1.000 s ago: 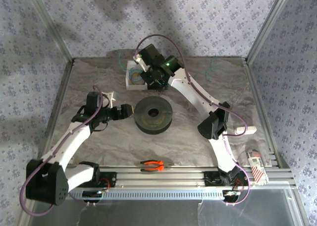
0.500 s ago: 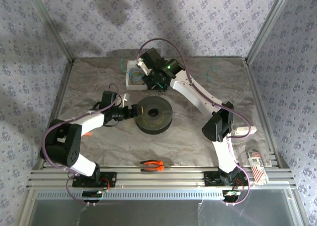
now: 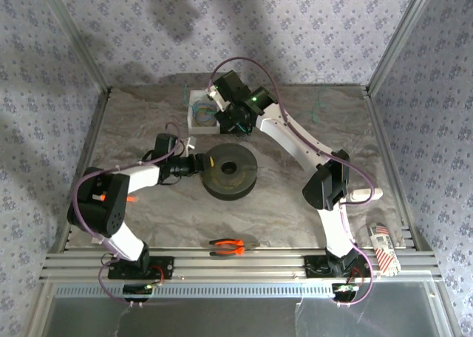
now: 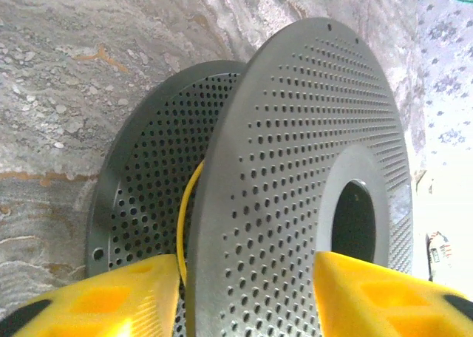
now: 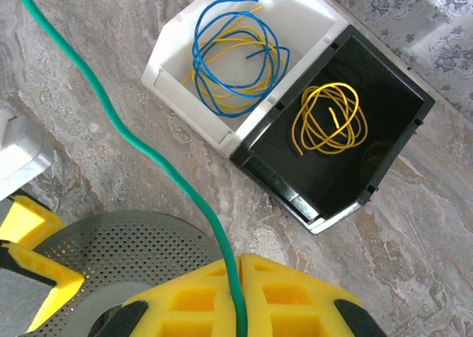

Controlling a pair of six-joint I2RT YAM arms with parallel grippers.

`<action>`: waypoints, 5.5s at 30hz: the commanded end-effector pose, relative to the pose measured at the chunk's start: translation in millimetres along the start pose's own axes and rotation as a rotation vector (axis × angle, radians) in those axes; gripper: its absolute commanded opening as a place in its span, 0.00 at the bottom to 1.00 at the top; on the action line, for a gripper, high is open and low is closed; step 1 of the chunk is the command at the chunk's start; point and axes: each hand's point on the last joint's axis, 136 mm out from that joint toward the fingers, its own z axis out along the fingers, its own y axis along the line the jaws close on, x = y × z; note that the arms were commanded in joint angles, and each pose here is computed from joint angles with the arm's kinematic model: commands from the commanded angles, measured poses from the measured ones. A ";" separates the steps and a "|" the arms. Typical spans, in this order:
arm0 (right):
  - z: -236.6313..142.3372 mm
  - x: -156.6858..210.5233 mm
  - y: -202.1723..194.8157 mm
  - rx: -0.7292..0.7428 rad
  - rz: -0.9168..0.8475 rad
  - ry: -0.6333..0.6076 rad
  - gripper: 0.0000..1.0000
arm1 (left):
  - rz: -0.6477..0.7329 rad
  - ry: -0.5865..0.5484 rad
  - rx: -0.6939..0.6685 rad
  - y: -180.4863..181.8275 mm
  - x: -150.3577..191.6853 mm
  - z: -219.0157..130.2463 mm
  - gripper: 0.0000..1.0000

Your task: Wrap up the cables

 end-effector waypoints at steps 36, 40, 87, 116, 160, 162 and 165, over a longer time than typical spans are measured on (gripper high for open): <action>-20.8 -3.3 -6.2 -0.026 0.073 -0.078 0.00 | 0.263 -0.068 -0.956 7.1 -67.8 -133.1 0.00; -19.6 -1.9 -5.5 -0.029 0.074 -0.076 0.00 | 0.254 -0.063 -0.941 7.4 -67.9 -127.3 0.00; -51.9 63.3 146.8 -0.570 0.149 0.146 0.00 | -0.008 -0.087 -0.727 16.3 -41.2 -199.8 0.16; -19.1 112.2 200.0 -0.700 0.286 0.286 0.00 | 0.083 -0.061 -0.756 -4.3 -73.0 -187.8 0.17; 22.2 88.3 193.2 -0.699 0.309 0.292 0.00 | 0.107 -0.029 -0.702 0.2 -62.5 -171.5 0.43; 22.1 88.2 193.4 -0.700 0.309 0.293 0.00 | 0.107 -0.024 -0.701 1.5 -62.5 -169.3 0.41; 22.6 88.1 193.3 -0.701 0.310 0.294 0.00 | 0.107 -0.010 -0.707 5.0 -61.6 -165.4 0.36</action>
